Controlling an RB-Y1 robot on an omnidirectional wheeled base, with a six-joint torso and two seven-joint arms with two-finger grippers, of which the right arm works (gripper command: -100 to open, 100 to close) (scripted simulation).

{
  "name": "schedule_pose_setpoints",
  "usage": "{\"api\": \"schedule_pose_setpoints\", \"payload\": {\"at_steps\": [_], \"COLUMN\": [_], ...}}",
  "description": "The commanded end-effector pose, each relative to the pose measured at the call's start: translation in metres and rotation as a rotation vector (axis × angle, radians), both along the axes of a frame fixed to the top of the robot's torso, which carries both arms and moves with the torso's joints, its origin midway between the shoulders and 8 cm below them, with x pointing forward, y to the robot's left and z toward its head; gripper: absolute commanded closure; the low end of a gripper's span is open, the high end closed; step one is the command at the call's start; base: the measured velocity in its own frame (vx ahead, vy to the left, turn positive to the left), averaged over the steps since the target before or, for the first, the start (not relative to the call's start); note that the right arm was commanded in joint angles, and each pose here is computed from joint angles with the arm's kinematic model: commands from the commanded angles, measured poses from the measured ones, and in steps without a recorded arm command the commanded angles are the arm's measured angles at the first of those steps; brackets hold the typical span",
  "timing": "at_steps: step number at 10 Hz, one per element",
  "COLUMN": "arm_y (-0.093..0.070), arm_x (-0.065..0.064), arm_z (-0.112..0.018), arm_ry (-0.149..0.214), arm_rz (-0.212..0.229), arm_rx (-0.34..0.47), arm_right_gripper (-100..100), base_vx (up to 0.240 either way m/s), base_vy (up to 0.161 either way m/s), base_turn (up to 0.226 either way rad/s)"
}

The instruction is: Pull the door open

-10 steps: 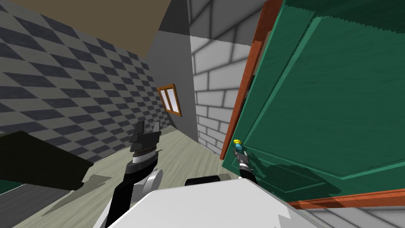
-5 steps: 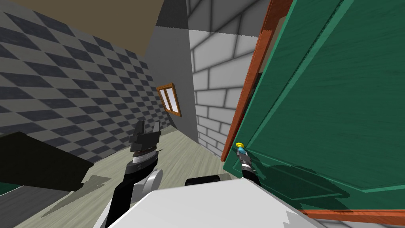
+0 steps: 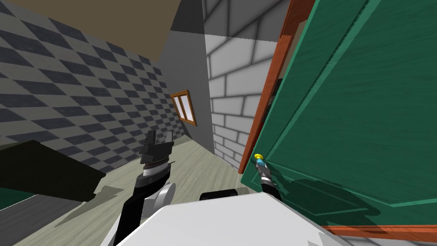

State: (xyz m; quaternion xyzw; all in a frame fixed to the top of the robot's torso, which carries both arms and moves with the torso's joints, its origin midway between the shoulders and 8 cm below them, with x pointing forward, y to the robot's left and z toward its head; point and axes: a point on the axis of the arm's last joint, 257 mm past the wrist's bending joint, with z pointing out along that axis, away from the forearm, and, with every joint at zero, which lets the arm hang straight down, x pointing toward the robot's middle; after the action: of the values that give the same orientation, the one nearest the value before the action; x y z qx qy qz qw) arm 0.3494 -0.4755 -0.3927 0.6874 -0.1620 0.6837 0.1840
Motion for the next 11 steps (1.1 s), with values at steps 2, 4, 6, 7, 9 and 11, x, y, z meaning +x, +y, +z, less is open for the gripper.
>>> {"api": "schedule_pose_setpoints", "payload": {"at_steps": [2,4,6,7,9,11], "arm_y": [0.008,0.014,0.022,0.024,0.029,0.034], "arm_x": [0.000,0.000,-0.001,-0.001,-0.006,-0.008], "arm_z": [-0.001,0.000,0.001,0.001,-0.003,-0.001], "arm_ry": [-0.003,-0.007,-0.010,-0.010,-0.002,-0.005], "arm_rz": [0.040,0.074,0.121,0.132,0.155,0.183], "arm_rx": [0.009,0.015,0.024,0.027,0.028,0.027], "arm_right_gripper": [100,100,100,100,100,100], "base_vx": [-0.220,-0.228,-0.254,-0.243,-0.142,-0.273], "base_vy": [-0.016,0.000,-0.003,-0.014,-0.002,-0.015], "base_turn": [0.109,0.105,0.128,0.117,0.070,0.109]}}
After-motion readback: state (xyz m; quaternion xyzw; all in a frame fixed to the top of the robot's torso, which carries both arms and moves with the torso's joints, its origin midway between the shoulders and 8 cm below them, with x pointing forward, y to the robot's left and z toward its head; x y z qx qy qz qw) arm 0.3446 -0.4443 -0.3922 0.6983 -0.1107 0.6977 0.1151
